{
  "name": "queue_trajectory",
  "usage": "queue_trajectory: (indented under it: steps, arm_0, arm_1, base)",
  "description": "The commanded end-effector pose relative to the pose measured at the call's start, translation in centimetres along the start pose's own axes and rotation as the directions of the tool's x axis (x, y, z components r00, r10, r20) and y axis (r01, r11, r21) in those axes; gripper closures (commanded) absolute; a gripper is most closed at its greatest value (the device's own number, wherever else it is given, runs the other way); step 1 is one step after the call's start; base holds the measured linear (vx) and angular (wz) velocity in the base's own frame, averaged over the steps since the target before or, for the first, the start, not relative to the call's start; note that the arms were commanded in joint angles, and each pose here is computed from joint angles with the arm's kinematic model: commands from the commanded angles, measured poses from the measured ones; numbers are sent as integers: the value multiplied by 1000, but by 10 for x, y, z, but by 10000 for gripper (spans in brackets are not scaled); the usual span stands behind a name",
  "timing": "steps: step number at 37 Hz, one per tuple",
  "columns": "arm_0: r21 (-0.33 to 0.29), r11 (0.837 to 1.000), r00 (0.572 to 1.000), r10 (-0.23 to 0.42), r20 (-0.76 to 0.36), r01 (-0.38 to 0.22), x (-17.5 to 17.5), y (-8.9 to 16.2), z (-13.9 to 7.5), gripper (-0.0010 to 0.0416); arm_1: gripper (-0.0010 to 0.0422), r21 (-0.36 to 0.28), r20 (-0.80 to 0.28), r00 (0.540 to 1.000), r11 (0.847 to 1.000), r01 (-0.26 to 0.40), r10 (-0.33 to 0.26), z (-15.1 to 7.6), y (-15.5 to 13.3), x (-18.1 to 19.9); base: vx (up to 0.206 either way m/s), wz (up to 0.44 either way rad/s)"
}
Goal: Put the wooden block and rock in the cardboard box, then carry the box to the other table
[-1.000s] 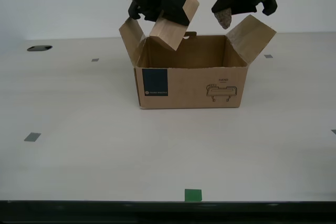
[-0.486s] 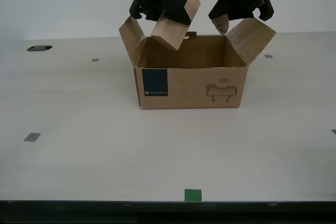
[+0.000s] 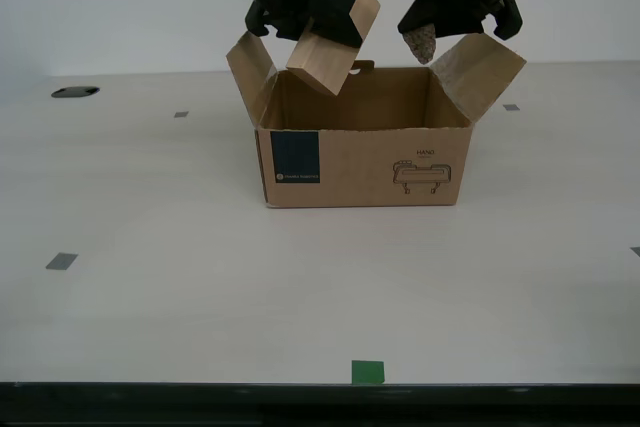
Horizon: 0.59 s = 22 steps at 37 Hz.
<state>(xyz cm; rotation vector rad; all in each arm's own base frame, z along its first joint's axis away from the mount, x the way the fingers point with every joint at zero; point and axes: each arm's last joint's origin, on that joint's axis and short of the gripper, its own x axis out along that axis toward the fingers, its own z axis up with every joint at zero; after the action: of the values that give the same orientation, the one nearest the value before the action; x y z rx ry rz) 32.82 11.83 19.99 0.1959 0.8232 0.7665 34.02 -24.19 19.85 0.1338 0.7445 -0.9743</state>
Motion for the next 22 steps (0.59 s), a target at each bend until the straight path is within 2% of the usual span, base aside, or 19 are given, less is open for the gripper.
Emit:
queue_trajectory:
  steps: [1, 10, 17, 22]
  arm_0:
    - [16, 1000, 1000, 7, 6, -7, -1, 1, 2, 406]
    - [17, 1000, 1000, 7, 3, -7, -1, 1, 1, 405]
    - [14, 1000, 1000, 7, 3, -7, -1, 1, 1, 381]
    - [14, 1000, 1000, 7, 3, -7, -1, 1, 1, 331]
  arm_1:
    - [412, 4, 7, 1000, 1000, 3, -3, 1, 0, 0]
    - [403, 3, 6, 1000, 1000, 3, -3, 1, 0, 0]
    - [325, -21, 6, 1000, 1000, 3, -3, 1, 0, 0]
    - [261, -32, 6, 1000, 999, 3, -3, 1, 0, 0]
  base:
    - [0, 0]
    - [0, 0]
    - [0, 0]
    - [0, 0]
